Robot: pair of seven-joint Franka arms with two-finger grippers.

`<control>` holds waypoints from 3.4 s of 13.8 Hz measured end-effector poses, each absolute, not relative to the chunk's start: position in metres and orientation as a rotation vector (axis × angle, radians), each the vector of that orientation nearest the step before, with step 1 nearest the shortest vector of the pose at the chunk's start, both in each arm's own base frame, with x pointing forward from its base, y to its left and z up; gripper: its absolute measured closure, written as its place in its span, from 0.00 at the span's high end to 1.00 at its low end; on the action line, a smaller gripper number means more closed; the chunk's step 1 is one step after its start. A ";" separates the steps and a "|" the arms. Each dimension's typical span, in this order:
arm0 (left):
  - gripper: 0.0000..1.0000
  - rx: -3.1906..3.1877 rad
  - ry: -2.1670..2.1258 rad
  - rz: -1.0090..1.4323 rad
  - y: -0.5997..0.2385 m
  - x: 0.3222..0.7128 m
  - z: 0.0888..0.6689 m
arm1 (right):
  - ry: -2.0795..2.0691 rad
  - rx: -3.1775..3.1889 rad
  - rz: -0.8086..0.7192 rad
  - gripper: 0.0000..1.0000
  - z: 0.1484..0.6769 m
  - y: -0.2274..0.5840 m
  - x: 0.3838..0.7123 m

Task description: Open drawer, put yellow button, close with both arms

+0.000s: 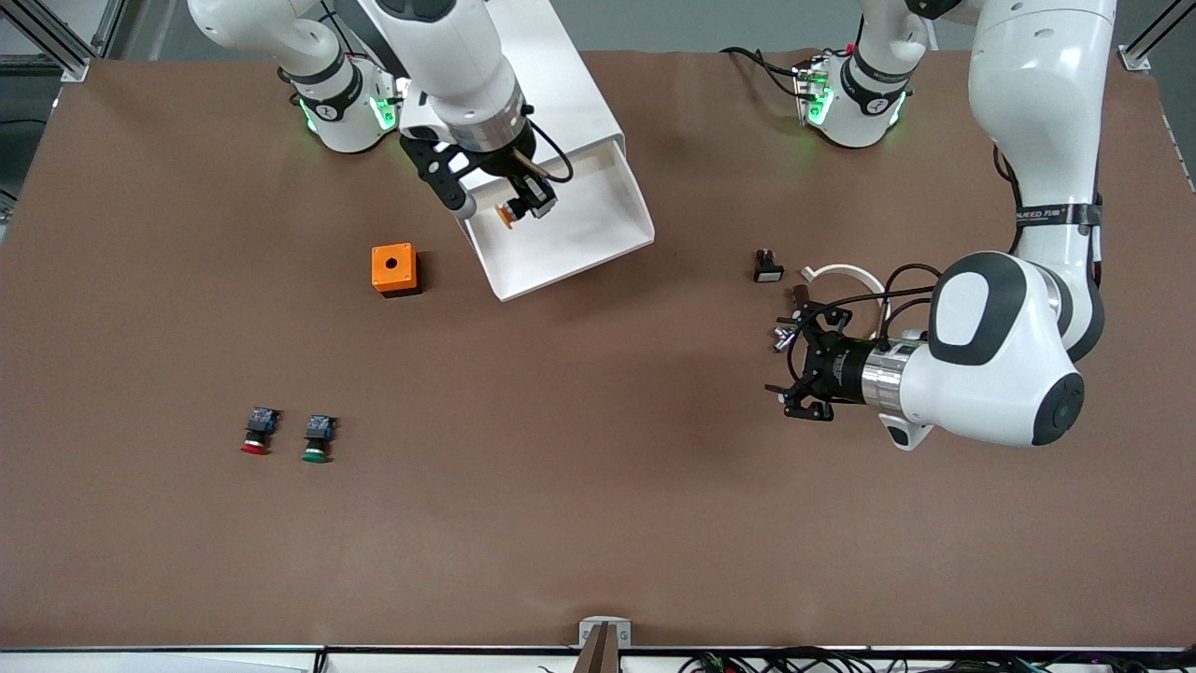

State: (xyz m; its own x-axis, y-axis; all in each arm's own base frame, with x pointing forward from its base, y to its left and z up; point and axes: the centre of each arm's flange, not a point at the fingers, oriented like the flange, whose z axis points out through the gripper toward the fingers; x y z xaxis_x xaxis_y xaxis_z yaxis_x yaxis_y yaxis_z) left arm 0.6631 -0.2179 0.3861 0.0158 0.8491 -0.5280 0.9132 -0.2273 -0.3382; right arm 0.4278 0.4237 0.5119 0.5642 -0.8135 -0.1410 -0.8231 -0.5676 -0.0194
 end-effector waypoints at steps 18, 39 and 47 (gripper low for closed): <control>1.00 2.928 0.813 -0.478 -0.279 0.645 0.395 | 1.598 -2.708 0.074 0.45 0.425 0.460 0.403; 1.00 3.043 0.452 -0.350 -0.500 0.506 0.369 | 0.774 -3.063 0.161 1.00 0.532 0.207 0.563; 1.00 3.039 0.431 -0.316 -0.562 0.447 0.363 | 0.263 -3.138 0.229 1.00 0.546 0.021 0.592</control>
